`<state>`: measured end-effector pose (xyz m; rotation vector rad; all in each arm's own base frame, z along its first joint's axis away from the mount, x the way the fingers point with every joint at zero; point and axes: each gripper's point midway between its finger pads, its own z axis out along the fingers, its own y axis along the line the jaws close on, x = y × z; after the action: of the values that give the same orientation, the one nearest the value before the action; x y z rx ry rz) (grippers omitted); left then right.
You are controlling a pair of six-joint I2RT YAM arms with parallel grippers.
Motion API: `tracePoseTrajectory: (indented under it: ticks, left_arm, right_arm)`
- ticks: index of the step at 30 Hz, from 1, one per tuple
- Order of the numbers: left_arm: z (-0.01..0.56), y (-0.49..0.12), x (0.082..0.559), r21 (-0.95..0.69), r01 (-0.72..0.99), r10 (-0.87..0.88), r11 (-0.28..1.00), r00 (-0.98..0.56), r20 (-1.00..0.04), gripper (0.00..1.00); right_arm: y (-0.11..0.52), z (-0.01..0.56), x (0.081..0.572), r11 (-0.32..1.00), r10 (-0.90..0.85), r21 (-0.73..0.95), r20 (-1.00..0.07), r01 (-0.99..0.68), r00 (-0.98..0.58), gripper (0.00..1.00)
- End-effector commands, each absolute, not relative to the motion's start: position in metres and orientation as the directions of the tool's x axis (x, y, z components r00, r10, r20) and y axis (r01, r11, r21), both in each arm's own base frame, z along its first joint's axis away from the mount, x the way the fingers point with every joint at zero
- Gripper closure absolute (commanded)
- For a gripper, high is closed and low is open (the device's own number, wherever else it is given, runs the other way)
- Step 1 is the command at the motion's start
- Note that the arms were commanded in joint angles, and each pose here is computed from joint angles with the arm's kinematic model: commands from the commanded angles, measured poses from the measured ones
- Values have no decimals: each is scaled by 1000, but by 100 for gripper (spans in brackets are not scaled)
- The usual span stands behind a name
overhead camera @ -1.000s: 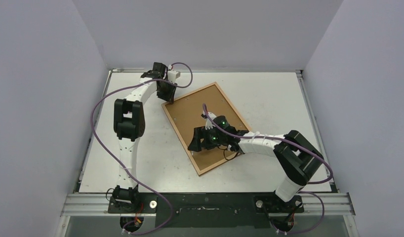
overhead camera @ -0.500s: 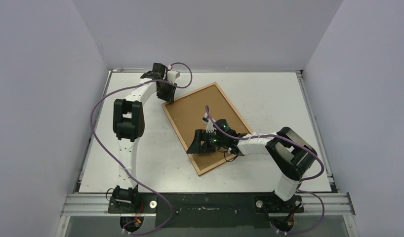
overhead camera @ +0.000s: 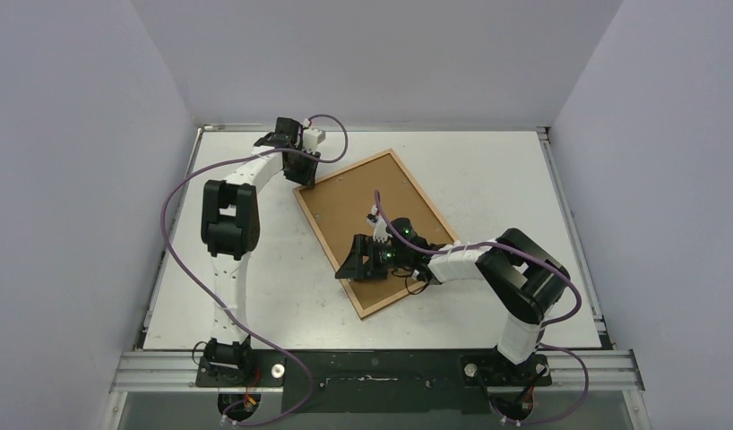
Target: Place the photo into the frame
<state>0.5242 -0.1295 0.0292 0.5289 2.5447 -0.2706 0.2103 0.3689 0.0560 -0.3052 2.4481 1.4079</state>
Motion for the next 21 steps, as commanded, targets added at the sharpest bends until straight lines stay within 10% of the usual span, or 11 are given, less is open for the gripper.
tracePoseTrajectory:
  ticks: [1,21]
  left_arm:
    - [27,-111,515,-62,340,267,938,-827,-495,85]
    - [23,-113,501,-82,328,252,941,-842,-478,85]
  right_arm:
    - [367,41,196,523,-74,796,-314,-305,-946,24]
    - [380,37,202,515,-82,801,-309,-306,-948,26]
